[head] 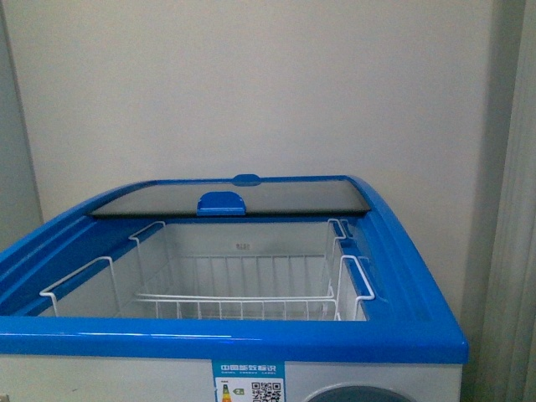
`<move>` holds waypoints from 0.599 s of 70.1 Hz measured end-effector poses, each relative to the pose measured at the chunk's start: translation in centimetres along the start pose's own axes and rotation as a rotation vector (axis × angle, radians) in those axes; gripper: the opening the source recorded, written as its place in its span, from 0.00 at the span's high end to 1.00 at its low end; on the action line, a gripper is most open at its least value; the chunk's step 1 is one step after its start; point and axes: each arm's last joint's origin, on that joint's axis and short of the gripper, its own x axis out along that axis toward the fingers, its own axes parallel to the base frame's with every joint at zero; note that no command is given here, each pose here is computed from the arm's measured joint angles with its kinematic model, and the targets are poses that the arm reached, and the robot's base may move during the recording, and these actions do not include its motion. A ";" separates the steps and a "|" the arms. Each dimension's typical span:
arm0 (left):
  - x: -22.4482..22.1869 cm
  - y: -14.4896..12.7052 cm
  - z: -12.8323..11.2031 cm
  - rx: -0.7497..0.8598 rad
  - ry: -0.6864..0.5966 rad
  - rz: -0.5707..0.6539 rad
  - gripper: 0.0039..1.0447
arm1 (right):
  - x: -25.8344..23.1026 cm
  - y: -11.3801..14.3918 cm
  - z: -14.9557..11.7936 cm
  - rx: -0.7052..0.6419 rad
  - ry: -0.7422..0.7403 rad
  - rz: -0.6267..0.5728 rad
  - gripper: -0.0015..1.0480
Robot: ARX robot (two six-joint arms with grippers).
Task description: Put drink in fridge
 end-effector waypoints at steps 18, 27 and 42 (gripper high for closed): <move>0.0 0.0 0.0 0.000 0.000 0.000 0.98 | -0.1 0.0 -1.1 0.000 -0.009 0.000 0.97; 0.0 0.0 0.0 0.000 0.000 0.000 0.98 | -0.1 0.0 -1.0 -0.001 -0.012 0.000 0.97; 0.0 0.0 0.0 0.000 0.000 0.000 0.65 | -0.1 0.0 -1.0 0.000 -0.012 0.000 0.61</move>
